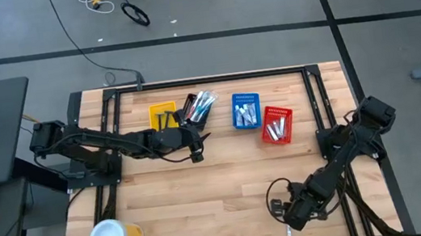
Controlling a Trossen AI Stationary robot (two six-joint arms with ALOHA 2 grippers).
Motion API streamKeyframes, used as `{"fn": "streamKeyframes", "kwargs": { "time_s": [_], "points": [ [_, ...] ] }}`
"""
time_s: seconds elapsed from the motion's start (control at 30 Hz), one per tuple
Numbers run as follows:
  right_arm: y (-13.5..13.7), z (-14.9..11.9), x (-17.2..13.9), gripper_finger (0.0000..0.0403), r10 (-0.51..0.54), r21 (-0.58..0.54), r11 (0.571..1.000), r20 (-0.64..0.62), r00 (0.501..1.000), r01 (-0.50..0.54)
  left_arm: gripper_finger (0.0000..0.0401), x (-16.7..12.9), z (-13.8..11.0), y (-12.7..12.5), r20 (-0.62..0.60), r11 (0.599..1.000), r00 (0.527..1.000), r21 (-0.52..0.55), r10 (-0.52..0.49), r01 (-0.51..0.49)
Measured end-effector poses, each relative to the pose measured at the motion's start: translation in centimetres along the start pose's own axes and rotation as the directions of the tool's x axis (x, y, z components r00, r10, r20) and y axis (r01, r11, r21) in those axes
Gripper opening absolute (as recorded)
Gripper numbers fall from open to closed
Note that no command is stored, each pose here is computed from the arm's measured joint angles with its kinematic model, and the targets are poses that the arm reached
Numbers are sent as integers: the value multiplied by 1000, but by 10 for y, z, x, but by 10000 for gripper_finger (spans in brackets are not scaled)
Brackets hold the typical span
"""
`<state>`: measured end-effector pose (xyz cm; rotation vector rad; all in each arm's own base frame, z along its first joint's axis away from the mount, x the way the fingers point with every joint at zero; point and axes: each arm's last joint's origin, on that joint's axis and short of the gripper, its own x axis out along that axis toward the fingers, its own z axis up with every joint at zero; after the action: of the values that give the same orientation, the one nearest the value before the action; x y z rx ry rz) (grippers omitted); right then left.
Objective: Pick & Place Travel size toiletries
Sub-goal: Put the silver nail cutter into the red bin
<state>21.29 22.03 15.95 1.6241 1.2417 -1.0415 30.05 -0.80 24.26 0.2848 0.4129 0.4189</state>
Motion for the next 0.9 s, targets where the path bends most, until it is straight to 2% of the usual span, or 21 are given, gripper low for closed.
{"fn": "streamKeyframes", "kwargs": {
  "time_s": [0.17, 0.37, 0.63, 0.8, 0.9],
  "points": [
    [-4, -1, 0, 78, -73, 21, 997, -27, 997, 73, 189, 0, 0, 0, 0, 1000, 1000, 0, 0, 0],
    [-2, -3, 1, 94, 29, 18, 999, 6, 1000, -30, 189, 0, 0, 0, -1, 1000, 1000, 0, 0, 0],
    [3, -10, 4, 96, 90, 23, 996, -55, 994, -89, 189, 0, 0, 0, 0, 1000, 1000, 0, 0, 0],
    [0, -11, 16, 97, 0, 18, 1000, -82, 997, 1, 189, 0, 0, 0, 0, 1000, 1000, 0, 0, 0],
    [-2, -11, 21, 97, -15, 13, 1000, -74, 997, 16, 189, 0, 0, 0, 0, 1000, 1000, 0, 0, 0]
  ]
}}
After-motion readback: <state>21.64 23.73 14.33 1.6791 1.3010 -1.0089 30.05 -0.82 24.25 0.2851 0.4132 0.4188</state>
